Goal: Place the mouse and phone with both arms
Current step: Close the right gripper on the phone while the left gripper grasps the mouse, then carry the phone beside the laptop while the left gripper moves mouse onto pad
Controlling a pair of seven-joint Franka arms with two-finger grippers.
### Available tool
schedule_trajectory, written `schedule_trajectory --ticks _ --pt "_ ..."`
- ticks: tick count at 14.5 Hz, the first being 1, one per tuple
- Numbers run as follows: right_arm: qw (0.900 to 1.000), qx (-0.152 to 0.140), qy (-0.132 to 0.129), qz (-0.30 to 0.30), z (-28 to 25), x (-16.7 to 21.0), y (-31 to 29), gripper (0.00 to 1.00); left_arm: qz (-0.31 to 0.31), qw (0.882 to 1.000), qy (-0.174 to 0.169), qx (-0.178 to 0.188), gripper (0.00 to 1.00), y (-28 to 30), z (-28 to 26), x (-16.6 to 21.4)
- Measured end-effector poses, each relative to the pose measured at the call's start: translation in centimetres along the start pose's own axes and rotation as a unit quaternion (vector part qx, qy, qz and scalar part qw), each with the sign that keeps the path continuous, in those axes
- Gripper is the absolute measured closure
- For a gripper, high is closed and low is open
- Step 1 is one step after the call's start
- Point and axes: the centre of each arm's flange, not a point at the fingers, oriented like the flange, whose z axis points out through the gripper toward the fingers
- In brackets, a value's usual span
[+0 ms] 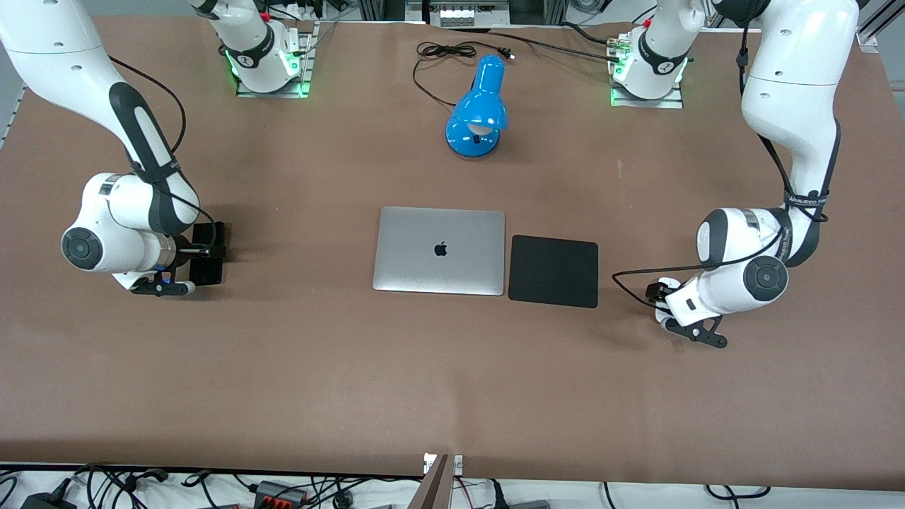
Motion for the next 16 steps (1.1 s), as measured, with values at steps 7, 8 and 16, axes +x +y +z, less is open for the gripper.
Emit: schedule_trajectory --ticks 7,8,16 --pt "1.0 0.0 -0.005 -0.014 0.5 0.0 0.0 0.03 0.0 1.0 0.003 0.001 0.37 0.0 -0.2 -0.2" --pt "1.0 0.0 -0.007 -0.015 0.3 0.0 0.0 0.12 0.0 1.0 0.003 0.001 0.37 0.0 -0.3 -0.2" --pt "0.999 0.003 -0.025 -0.033 -0.1 -0.2 -0.5 0.2 0.001 1.0 0.005 -0.009 0.37 2.3 -3.0 1.2"
